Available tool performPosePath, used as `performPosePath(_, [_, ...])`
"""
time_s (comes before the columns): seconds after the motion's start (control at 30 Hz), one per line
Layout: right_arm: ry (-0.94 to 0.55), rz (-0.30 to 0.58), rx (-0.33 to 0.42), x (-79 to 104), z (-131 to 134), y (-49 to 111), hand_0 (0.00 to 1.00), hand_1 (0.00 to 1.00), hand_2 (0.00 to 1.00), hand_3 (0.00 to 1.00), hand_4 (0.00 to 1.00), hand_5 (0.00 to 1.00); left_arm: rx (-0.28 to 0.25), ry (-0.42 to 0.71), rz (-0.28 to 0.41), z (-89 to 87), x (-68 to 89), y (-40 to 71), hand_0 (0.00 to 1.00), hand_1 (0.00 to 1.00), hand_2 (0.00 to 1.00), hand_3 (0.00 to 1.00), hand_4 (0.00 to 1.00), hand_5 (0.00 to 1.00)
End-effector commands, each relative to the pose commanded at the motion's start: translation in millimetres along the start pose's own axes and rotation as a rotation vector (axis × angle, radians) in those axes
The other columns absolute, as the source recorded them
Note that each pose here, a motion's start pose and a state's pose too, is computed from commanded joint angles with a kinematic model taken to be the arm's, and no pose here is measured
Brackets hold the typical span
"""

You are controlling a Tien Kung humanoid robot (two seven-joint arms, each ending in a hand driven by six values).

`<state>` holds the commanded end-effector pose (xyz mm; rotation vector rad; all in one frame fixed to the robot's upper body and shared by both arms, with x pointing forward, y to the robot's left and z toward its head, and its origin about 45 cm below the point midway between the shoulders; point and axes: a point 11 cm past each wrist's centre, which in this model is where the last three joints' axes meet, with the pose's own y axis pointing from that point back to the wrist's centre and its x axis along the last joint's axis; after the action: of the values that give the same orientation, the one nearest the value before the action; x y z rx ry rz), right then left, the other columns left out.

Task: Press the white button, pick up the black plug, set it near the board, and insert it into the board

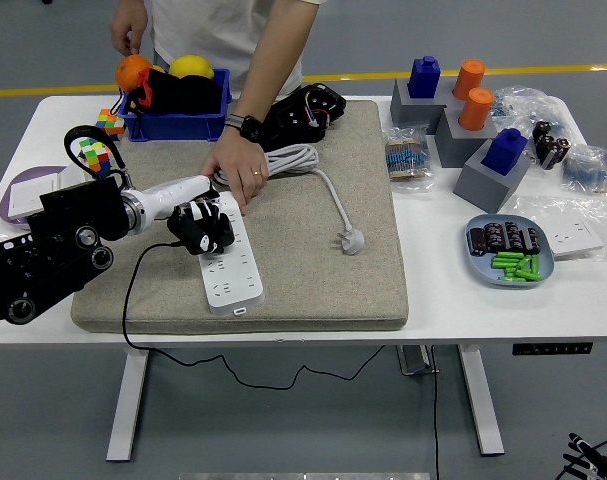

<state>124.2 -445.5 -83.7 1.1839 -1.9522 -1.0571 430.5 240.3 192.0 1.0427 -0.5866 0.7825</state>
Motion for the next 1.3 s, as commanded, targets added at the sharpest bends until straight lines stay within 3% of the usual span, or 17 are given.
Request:
performPosePath(0.13, [-0.001, -0.001, 0.001, -0.3, 0, 0.0, 0.795, 0.687, 0.638, 0.625, 0.725, 0.464, 0.017, -0.014, -0.008, -3.8, -3.3, -0.3, 0.896, 0.964, 0.924, 0.582, 0.998, 0.002])
performPosePath(0.17, [-0.001, -0.001, 0.0, -0.3, 0, 0.0, 0.795, 0.687, 0.638, 0.625, 0.725, 0.462, 0.019, -0.016, -0.009, -4.1, -3.7, -0.3, 0.933, 0.988, 0.968, 0.631, 0.998, 0.013])
performPosePath(0.53, [0.001, -0.001, 0.0, 0.1, 0, 0.0, 0.795, 0.687, 0.638, 0.625, 0.725, 0.463, 0.045, -0.074, 0.002, -9.0, -1.1, 0.8, 0.934, 0.991, 0.963, 0.634, 0.998, 0.039])
performPosePath(0.93, [0.006, -0.001, -0.001, -0.3, 0, 0.0, 0.794, 0.687, 0.638, 0.624, 0.724, 0.463, 0.056, -0.083, 0.0, -15.5, -4.4, 1.7, 0.916, 0.96, 0.894, 0.592, 0.998, 0.002])
performPosePath(0.97, [0.006, -0.001, -0.001, -0.3, 0, 0.0, 0.796, 0.687, 0.638, 0.624, 0.724, 0.462, 0.053, -0.082, 0.0, -15.5, -4.8, 1.8, 0.867, 0.805, 0.674, 0.568, 0.998, 0.002])
performPosePath(1.13, [0.009, 0.0, -0.005, 0.6, 2, 0.3, 0.796, 0.687, 0.638, 0.624, 0.724, 0.462, 0.035, -0.075, 0.007, -13.4, -5.4, 2.1, 0.867, 0.805, 0.674, 0.568, 0.998, 0.002])
performPosePath(1.17, [0.009, 0.001, -0.005, 0.7, 2, 0.3, 0.795, 0.687, 0.638, 0.624, 0.724, 0.462, 0.032, -0.074, 0.008, -13.1, -5.4, 2.1, 0.724, 0.559, 0.431, 0.569, 0.94, 0.002])
performPosePath(1.3, [0.01, 0.001, -0.005, 0.4, 2, 0.3, 0.795, 0.687, 0.638, 0.624, 0.724, 0.462, 0.027, -0.063, 0.014, -12.4, -4.5, 2.2, 0.724, 0.559, 0.431, 0.569, 0.94, 0.002])
